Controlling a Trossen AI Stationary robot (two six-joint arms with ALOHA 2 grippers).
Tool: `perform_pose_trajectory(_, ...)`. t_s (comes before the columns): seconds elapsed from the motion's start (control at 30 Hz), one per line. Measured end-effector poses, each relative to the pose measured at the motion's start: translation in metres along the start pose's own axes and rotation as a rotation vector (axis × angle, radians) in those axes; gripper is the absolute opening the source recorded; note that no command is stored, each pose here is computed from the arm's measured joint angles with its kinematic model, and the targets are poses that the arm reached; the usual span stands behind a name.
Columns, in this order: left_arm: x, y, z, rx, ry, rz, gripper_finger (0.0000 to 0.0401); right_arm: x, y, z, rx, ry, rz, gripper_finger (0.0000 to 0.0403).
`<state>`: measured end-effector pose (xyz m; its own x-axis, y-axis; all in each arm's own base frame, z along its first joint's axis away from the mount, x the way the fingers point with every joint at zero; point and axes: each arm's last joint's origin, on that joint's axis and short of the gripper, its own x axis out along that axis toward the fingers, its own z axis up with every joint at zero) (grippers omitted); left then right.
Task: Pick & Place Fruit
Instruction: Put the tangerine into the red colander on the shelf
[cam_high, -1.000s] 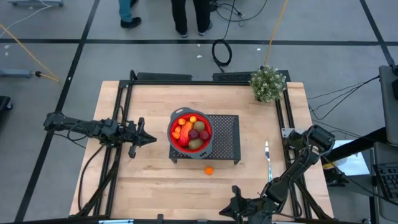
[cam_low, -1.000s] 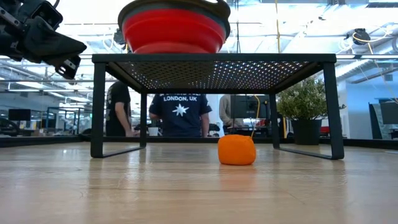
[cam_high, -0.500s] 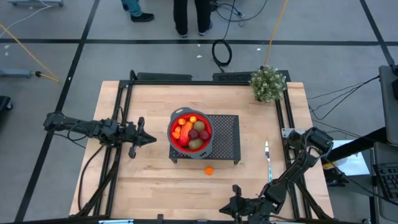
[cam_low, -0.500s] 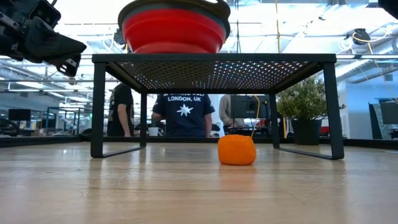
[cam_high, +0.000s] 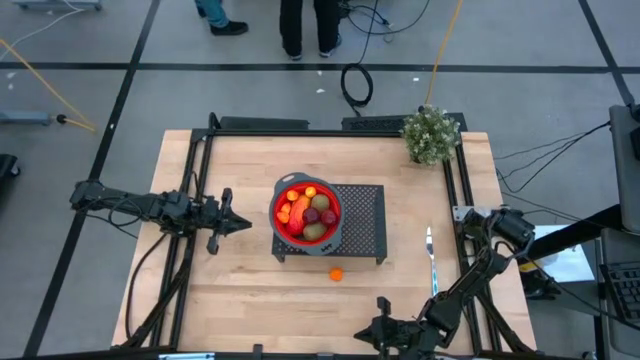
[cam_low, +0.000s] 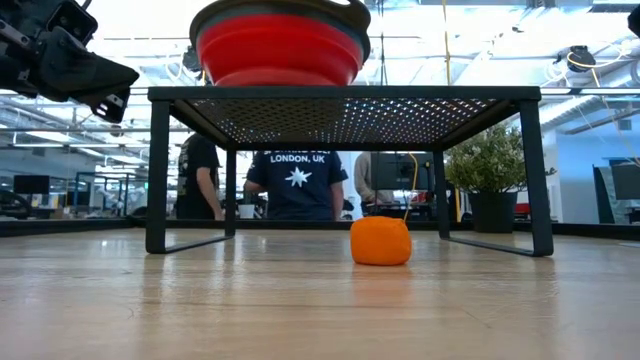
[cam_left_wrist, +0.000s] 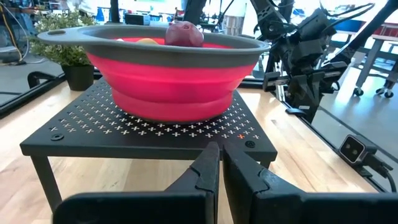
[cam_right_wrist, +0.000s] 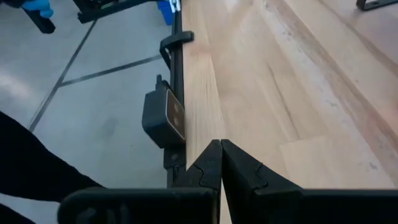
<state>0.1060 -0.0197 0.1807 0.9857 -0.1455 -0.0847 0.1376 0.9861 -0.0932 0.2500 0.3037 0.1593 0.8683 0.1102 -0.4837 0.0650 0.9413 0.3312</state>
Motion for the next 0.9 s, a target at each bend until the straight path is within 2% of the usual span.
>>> perform_pose_trajectory(0.23, 0.0, 0.0, 0.0, -0.005, 0.0, 0.0, 0.0019, 0.005, -0.002, -0.007, -0.015, 0.013, -0.018, 0.0)
perform_pose_trajectory(0.43, 0.0, 0.0, 0.0, -0.007, -0.001, 0.0, 0.0019, 0.014, -0.005, -0.02, 0.021, 0.029, -0.037, 0.0)
perform_pose_trajectory(0.9, 0.0, 0.0, 0.0, -0.008, -0.001, 0.001, 0.0019, 0.018, -0.009, -0.014, 0.013, -0.026, -0.076, 0.0)
